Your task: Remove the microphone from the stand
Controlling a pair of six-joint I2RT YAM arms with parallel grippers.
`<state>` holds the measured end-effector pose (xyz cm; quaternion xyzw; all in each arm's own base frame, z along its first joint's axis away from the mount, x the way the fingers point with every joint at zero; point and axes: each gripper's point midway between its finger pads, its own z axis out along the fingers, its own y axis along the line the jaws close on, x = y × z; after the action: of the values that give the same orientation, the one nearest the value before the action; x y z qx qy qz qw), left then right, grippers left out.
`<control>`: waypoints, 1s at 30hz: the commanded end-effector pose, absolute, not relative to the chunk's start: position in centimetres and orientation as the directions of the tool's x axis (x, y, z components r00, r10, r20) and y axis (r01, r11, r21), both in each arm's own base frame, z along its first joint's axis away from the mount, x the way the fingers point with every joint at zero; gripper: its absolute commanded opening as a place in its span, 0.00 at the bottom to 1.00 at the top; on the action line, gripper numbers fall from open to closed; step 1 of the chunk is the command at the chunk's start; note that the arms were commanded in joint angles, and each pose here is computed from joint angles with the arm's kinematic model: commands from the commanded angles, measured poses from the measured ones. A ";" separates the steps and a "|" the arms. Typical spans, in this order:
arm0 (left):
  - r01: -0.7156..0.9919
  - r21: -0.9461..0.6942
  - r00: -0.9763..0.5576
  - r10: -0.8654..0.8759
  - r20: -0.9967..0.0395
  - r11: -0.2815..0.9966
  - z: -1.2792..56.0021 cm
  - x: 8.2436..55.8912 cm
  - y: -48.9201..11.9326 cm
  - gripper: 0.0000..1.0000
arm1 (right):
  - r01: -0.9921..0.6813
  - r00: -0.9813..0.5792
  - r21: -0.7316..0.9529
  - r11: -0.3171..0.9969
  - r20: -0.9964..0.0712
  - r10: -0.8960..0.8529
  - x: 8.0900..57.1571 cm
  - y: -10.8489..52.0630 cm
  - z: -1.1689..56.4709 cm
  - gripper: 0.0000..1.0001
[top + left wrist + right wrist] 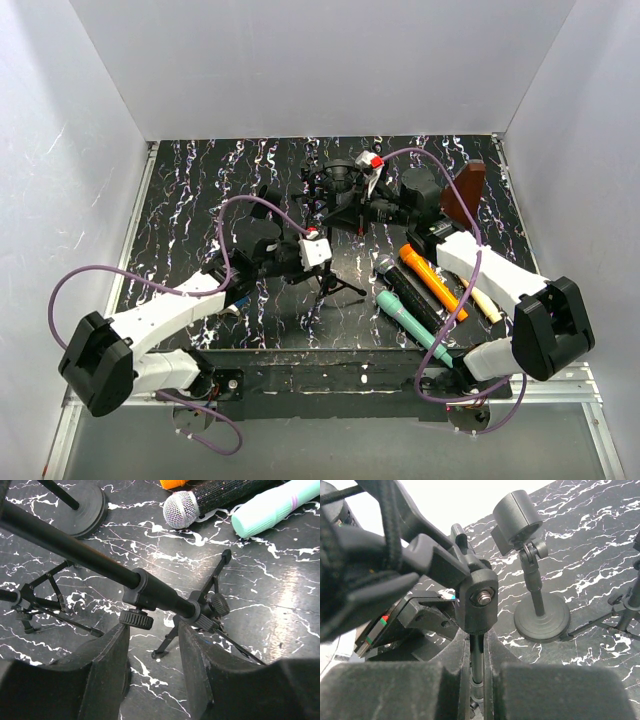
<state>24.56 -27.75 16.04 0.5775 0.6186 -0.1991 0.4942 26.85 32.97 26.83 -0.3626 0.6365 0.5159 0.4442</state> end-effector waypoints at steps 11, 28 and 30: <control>0.844 0.455 0.275 0.499 -0.822 0.284 19.7 27.2 -28.7 0.48 | -0.925 -0.344 0.343 0.163 -0.939 0.028 25.8 33.0 28.7 0.01; 0.943 0.281 0.170 0.473 -0.865 0.176 19.3 24.7 -29.8 0.03 | -0.937 -0.331 0.330 0.117 -0.944 0.015 24.8 32.8 28.8 0.01; 0.974 0.115 0.021 0.432 -0.902 0.193 19.7 24.3 -29.5 0.01 | -0.947 -0.309 0.309 0.089 -0.951 0.013 24.2 32.7 29.2 0.01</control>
<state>25.30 -28.66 16.79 0.6012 0.6107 -0.2054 0.4728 26.40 32.72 26.79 -0.3620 0.6371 0.5252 0.4328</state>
